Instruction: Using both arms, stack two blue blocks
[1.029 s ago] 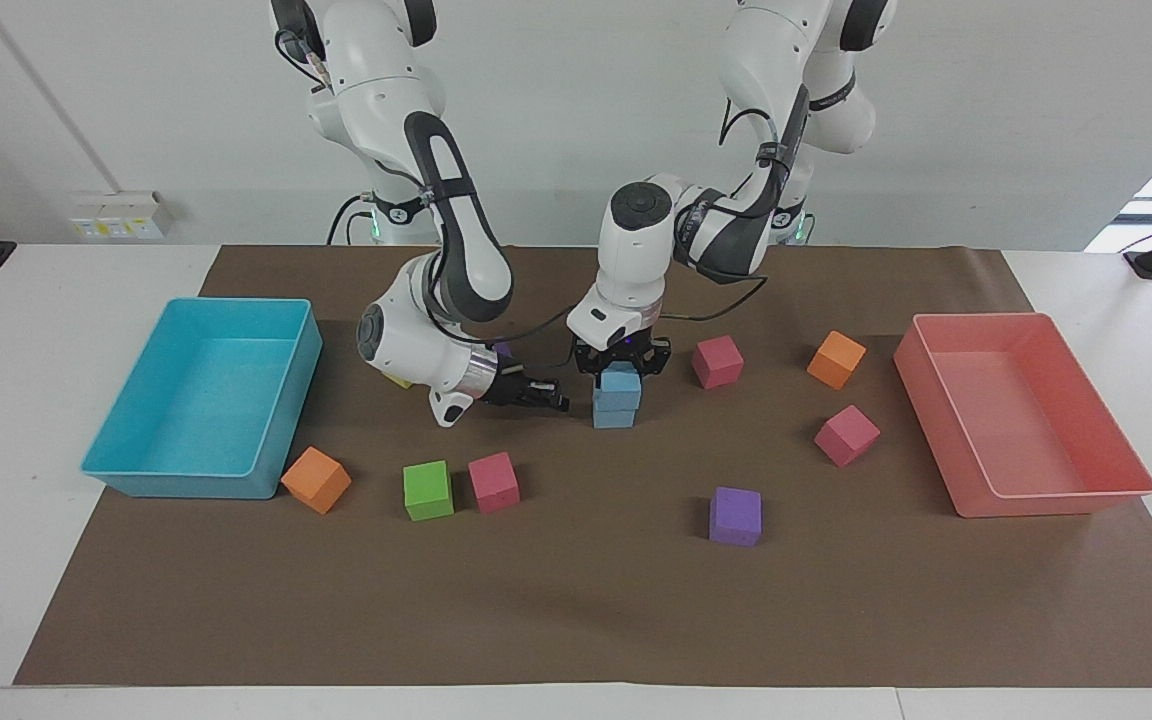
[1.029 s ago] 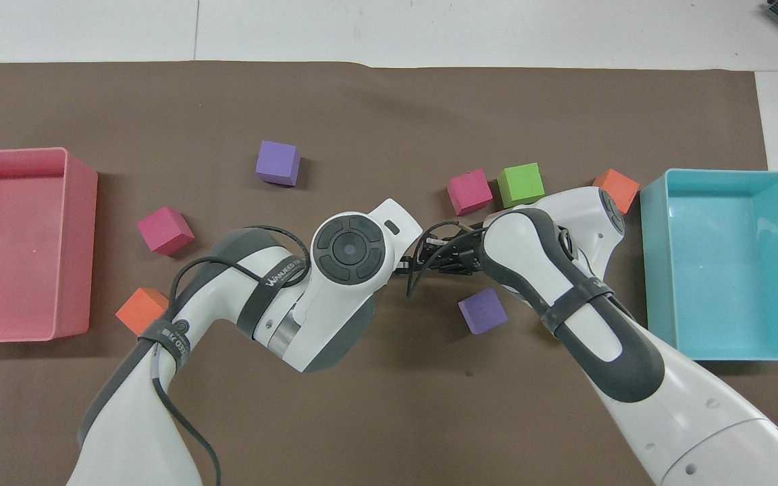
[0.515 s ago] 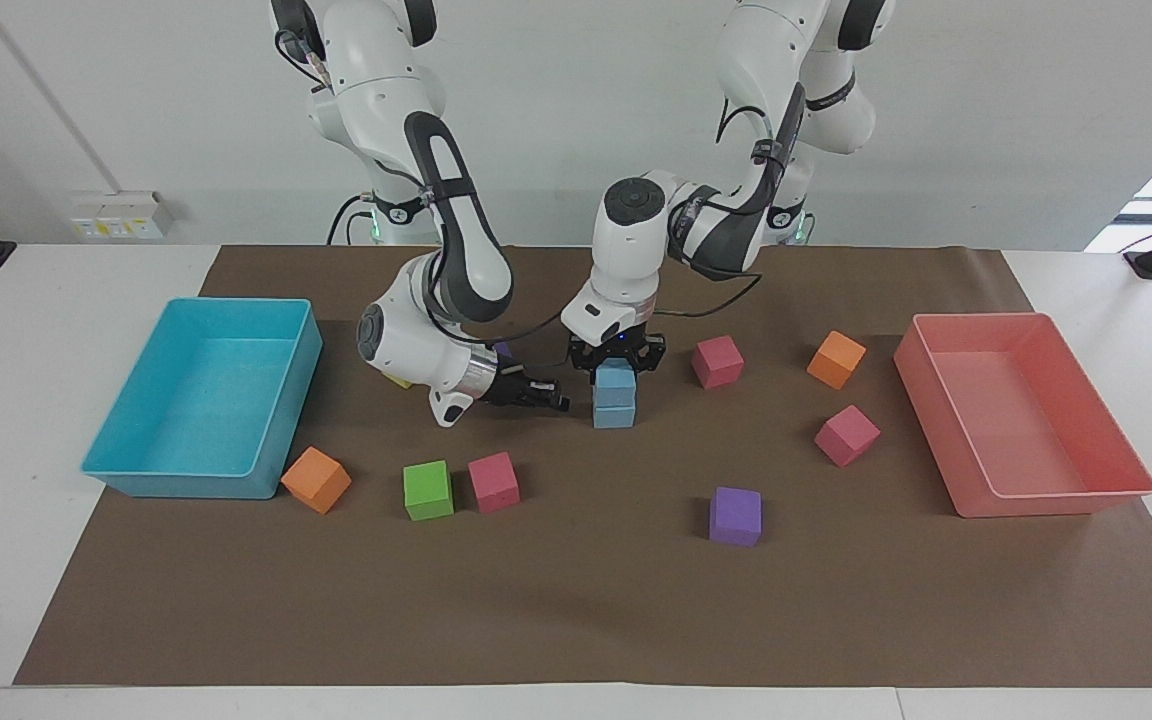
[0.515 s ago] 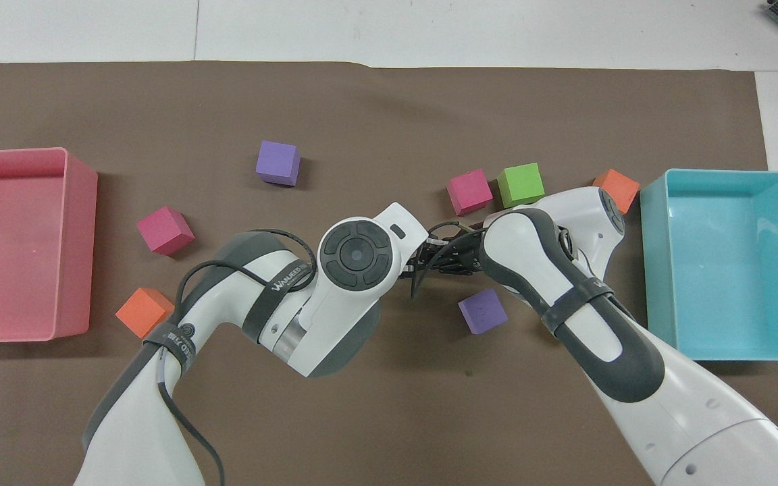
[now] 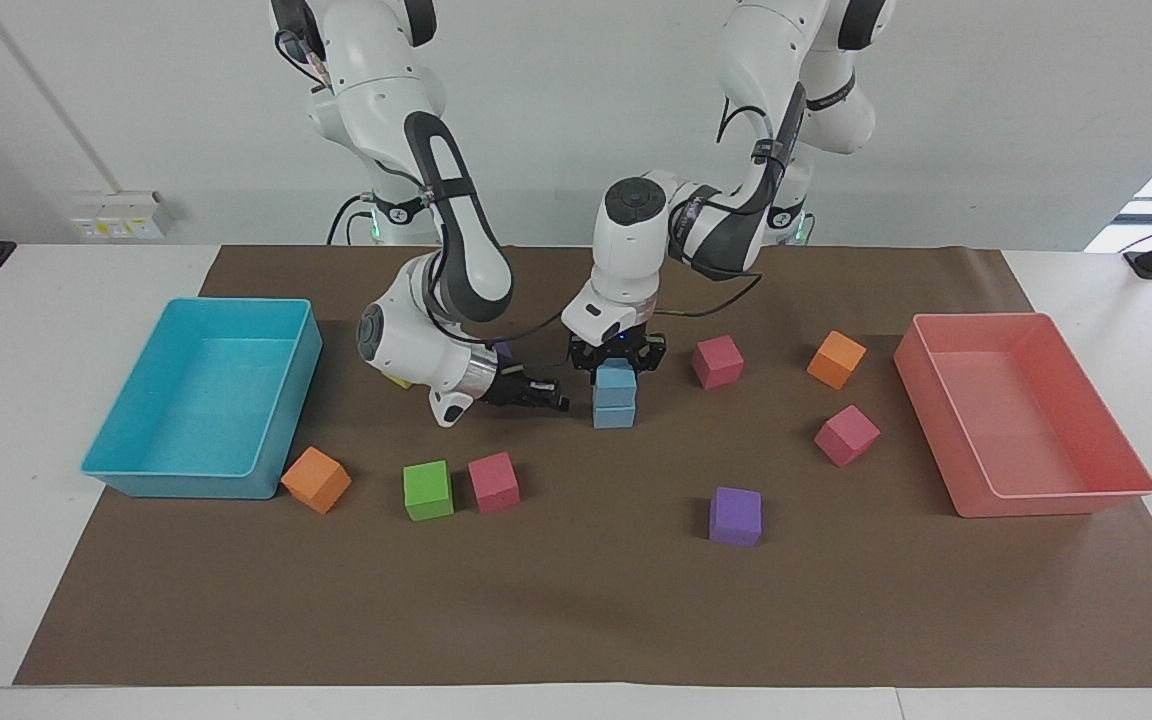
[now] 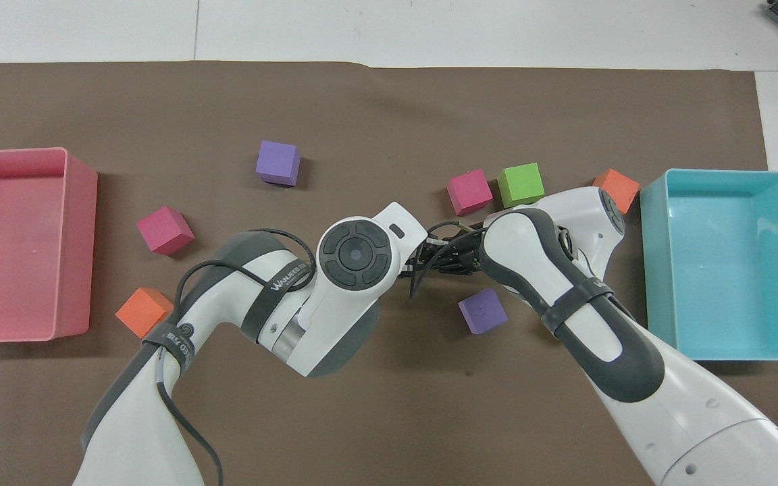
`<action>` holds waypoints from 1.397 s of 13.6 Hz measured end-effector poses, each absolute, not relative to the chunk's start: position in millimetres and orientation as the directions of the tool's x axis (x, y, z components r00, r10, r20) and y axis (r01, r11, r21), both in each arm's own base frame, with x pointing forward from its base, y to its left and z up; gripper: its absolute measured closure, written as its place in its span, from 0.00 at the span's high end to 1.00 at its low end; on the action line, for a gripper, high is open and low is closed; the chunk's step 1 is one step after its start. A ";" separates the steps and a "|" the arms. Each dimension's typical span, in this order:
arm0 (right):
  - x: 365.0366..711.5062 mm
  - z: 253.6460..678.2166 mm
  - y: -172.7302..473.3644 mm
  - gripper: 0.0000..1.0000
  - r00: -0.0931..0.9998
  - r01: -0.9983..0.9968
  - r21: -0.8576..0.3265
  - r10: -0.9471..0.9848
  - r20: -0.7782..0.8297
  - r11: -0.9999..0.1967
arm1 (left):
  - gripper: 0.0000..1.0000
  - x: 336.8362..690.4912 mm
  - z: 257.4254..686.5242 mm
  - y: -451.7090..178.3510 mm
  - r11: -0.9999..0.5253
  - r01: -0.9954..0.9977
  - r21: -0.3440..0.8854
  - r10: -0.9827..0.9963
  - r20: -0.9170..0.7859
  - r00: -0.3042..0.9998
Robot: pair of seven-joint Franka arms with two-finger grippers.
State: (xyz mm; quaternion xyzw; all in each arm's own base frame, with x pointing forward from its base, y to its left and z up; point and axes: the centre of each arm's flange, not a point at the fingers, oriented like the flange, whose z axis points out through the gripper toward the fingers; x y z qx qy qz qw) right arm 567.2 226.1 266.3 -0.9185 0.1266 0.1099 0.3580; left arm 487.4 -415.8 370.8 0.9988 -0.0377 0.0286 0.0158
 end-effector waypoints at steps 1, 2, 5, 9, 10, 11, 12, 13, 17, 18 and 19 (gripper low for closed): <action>567.2 266.3 226.1 0.01 0.944 -0.311 -0.630 -0.154 -0.293 -0.712 | 0.64 487.6 370.7 -415.5 -0.997 -0.075 0.029 -0.074 0.058 0.996; 567.2 266.3 226.1 0.01 0.944 -0.311 -0.630 -0.154 -0.293 -0.712 | 0.64 488.0 370.7 -415.0 -0.997 -0.074 0.029 -0.072 0.058 0.996; 567.2 266.3 226.3 0.01 0.944 -0.311 -0.630 -0.154 -0.293 -0.712 | 0.67 489.0 370.7 -413.8 -0.997 -0.071 0.028 -0.070 0.059 0.996; 567.1 266.3 226.4 0.01 0.944 -0.311 -0.630 -0.153 -0.293 -0.712 | 0.70 488.9 370.7 -413.9 -0.997 -0.071 0.028 -0.070 0.059 0.996; 567.1 266.3 226.4 0.01 0.944 -0.311 -0.630 -0.153 -0.293 -0.712 | 0.72 488.8 370.5 -413.8 -0.997 -0.071 0.028 -0.070 0.059 0.996; 567.1 266.3 226.4 0.01 0.944 -0.311 -0.630 -0.153 -0.293 -0.712 | 0.73 488.8 370.5 -413.8 -0.997 -0.071 0.028 -0.070 0.059 0.996; 567.1 266.3 226.4 0.01 0.944 -0.311 -0.630 -0.153 -0.293 -0.712 | 0.82 488.8 370.5 -413.8 -0.997 -0.071 0.028 -0.070 0.059 0.996; 567.1 266.3 226.5 0.01 0.944 -0.311 -0.630 -0.153 -0.293 -0.712 | 0.94 488.9 370.7 -413.7 -0.997 -0.071 0.028 -0.069 0.059 0.996; 566.8 266.3 227.2 0.01 0.944 -0.310 -0.630 -0.152 -0.293 -0.712 | 1.00 493.9 387.6 -408.2 -0.997 -0.060 0.043 -0.057 0.083 0.995; 566.8 266.3 227.1 0.01 0.944 -0.310 -0.630 -0.152 -0.293 -0.712 | 1.00 496.2 398.2 -404.1 -0.997 -0.053 0.051 -0.048 0.097 0.994; 566.9 266.3 227.0 0.01 0.944 -0.310 -0.630 -0.152 -0.293 -0.712 | 1.00 499.0 411.8 -398.0 -0.997 -0.044 0.061 -0.037 0.113 0.993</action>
